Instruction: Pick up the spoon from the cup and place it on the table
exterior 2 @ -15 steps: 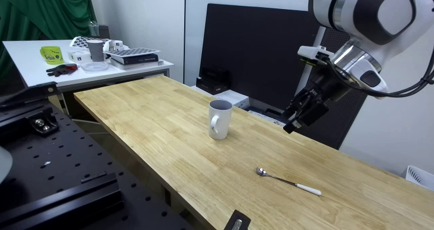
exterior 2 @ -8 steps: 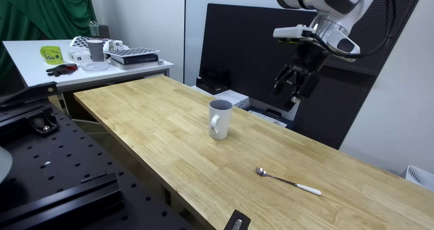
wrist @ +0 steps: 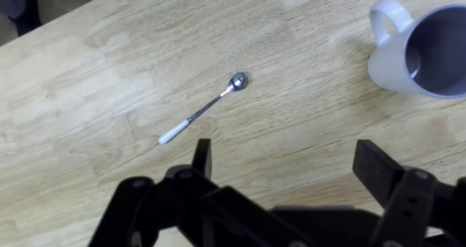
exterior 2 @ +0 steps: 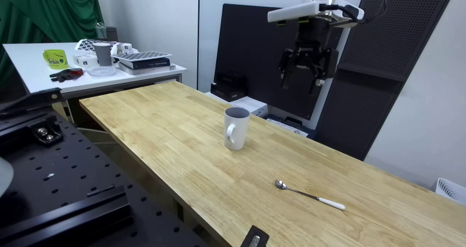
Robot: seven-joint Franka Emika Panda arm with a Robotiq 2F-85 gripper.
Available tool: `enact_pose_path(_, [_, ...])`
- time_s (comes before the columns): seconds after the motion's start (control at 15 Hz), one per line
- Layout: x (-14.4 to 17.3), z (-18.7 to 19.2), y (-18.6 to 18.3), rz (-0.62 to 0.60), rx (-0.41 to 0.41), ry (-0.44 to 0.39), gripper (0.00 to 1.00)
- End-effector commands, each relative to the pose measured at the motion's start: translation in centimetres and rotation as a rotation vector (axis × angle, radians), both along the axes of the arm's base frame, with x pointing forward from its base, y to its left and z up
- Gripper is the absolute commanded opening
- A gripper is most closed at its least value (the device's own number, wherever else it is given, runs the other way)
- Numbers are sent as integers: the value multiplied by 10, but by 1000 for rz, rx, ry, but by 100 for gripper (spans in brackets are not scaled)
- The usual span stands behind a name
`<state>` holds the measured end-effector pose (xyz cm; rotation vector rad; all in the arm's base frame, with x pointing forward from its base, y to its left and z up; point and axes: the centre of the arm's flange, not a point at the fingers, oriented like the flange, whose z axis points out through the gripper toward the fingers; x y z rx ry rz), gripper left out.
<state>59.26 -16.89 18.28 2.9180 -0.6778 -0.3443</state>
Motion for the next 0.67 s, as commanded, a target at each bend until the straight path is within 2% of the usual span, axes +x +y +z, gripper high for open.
enact_pose_path(0.0, [-35, 18, 13, 117, -15, -134, 100])
enact_pose_path(0.13, [-42, 25, 16, 119, 47, -239, 100])
enact_pose_path(0.27, [-48, 31, 18, 114, 105, -301, 100])
enact_pose_path(0.33, [-50, 33, 19, 92, 142, -300, 100])
enact_pose_path(0.4, [-30, 19, 19, 101, 77, -268, 100])
enact_pose_path(0.6, [-39, 27, 19, 96, 117, -286, 100])
